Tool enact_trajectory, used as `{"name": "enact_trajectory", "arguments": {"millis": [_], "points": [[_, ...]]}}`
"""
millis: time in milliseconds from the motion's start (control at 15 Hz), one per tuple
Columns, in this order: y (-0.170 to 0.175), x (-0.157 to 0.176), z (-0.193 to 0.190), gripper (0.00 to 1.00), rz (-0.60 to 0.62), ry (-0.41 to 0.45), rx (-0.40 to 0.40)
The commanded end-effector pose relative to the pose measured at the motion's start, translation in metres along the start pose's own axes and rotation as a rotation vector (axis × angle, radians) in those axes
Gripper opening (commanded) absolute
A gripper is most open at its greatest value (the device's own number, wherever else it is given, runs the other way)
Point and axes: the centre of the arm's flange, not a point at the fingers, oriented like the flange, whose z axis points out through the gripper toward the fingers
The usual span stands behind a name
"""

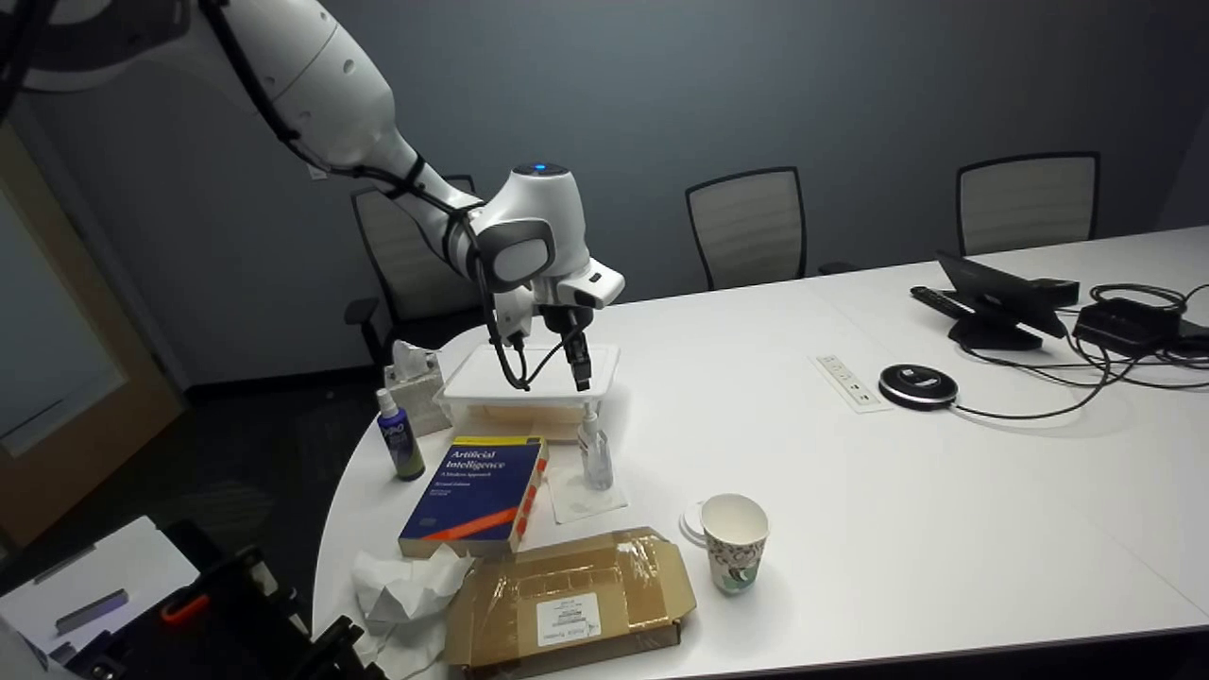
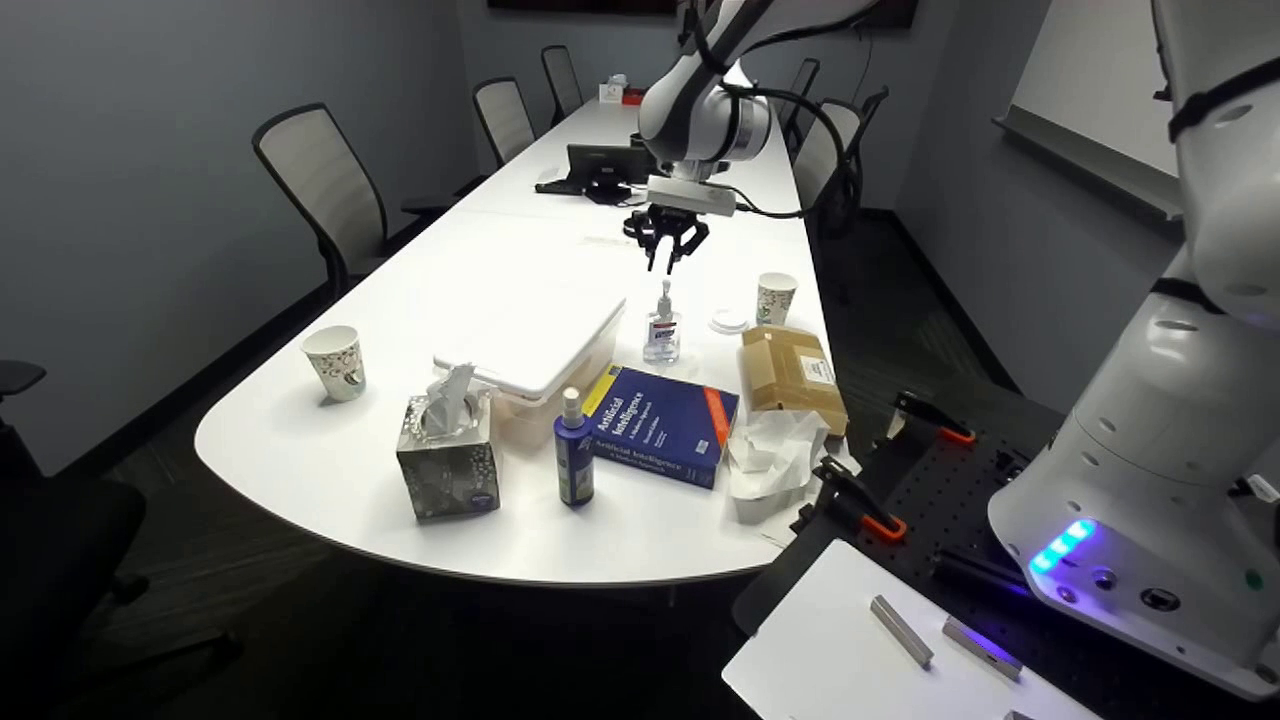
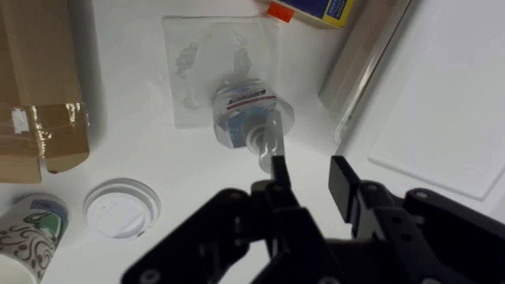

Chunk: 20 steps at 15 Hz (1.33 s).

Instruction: Press the top of the transparent bottle

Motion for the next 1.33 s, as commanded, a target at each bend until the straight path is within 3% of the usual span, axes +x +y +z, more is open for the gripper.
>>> {"name": "enact_trajectory", "arguments": {"millis": [0,1267], "points": [[-0.002,0.007,0.000,0.03,0.035,-0.031,-0.014],[0.011,-0.005,0.036,0.00,0.020,-0.048,-0.020]]}}
